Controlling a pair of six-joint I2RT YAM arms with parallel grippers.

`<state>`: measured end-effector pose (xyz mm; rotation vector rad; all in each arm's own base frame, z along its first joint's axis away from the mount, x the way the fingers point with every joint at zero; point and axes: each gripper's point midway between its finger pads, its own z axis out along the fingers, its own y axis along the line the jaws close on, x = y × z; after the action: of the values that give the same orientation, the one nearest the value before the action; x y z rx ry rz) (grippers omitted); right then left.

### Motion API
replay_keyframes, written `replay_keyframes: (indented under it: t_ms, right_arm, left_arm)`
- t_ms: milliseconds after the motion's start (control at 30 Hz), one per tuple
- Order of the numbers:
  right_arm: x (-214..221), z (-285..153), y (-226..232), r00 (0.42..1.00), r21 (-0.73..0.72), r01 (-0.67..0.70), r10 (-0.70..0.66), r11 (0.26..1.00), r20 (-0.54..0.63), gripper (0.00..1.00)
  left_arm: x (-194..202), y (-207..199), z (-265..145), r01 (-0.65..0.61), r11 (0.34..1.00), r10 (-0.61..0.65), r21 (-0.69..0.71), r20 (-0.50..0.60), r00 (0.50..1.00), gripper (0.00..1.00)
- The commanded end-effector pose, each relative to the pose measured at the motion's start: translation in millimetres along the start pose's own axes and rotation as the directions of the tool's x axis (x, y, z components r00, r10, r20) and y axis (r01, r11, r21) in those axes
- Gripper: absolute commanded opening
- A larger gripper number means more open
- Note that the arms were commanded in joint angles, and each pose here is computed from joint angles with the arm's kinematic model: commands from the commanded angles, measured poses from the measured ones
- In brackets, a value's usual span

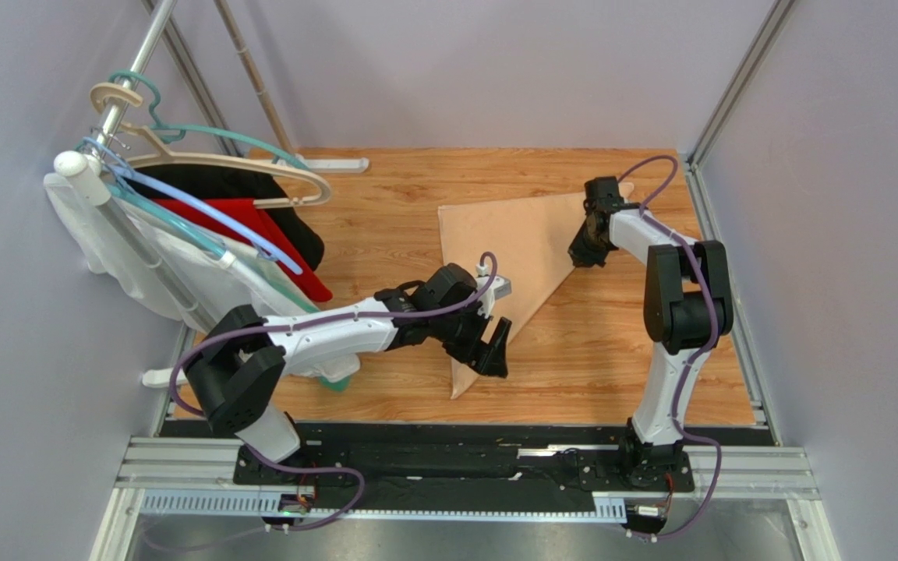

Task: Fold the napkin, place the utensils inside, and roll it up
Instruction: Fold the napkin

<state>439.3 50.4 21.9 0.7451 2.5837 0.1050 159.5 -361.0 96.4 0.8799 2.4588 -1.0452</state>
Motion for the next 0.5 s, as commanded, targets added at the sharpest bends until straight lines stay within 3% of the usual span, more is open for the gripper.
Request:
replay_keyframes:
  t_ms: [0,467]
  right_arm:
    - [11,5,-22,0.999,0.072,0.023,-0.02,0.997,-0.046,0.0]
    - [11,11,-20,0.998,0.071,0.024,-0.02,0.997,-0.061,0.0]
  left_arm:
    - [3,22,18,-0.026,0.996,0.024,-0.082,-0.028,0.999,0.86]
    - [35,28,28,0.029,0.998,-0.033,-0.047,-0.072,0.997,0.86]
